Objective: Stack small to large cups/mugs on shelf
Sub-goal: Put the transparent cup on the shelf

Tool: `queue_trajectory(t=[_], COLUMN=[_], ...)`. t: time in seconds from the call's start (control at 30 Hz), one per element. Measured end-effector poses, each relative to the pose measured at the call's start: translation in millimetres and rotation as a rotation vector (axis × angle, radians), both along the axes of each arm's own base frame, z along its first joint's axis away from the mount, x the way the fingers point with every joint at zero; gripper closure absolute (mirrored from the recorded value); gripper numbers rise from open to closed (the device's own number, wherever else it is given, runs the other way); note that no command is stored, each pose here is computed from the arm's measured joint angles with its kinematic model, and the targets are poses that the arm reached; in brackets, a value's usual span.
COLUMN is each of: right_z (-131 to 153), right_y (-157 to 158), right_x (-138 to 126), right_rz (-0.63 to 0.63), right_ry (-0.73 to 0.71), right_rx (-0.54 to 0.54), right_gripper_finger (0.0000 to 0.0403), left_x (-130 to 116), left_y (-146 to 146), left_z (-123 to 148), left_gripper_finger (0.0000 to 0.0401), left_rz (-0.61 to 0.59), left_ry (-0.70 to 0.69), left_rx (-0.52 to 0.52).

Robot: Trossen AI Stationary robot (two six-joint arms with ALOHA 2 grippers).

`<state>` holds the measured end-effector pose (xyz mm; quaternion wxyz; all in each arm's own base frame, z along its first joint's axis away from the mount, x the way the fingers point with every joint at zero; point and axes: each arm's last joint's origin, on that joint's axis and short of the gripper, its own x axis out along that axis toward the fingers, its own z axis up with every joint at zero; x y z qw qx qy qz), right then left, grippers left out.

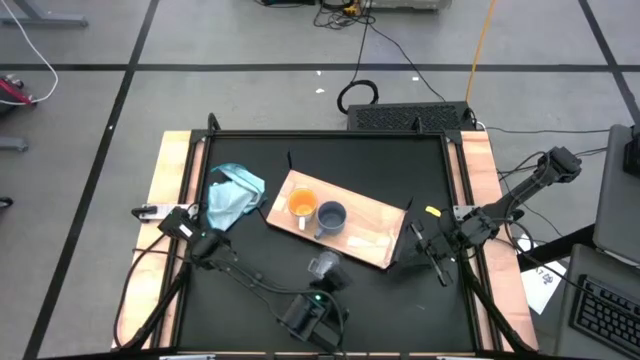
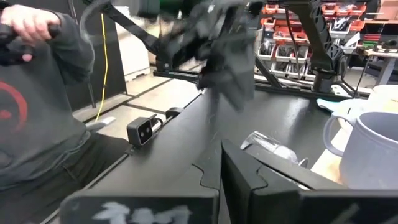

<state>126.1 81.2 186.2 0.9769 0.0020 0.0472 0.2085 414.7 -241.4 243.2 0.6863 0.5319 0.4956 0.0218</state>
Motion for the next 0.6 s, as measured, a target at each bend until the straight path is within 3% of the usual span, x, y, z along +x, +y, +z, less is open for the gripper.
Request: queue_trajectory(t=[0.3, 0.4, 0.6], right_z=[5.1, 5.2, 10.6], right_y=[2.4, 5.0, 13.3], right_x=[2.4, 4.4, 10.2], right_rz=[0.008, 0.042, 0.084], right_ry=[-0.043, -0.052, -0.07], right_rx=[0.061, 0.071, 0.094], right_gripper_finger=[0.0402, 0.0396, 0.0362], left_x=[-47.0, -60.7, -95.8], left_y=[21.8, 25.0, 41.9], left_z=[72.7, 91.0, 114.8], left_gripper_finger=[0.0226, 0.0226, 0.0237], left_rz=[0.281, 0.313, 0.386], left_ry=[-0.176, -0.242, -0.382], left_rx=[-0.216, -0.278, -0.295])
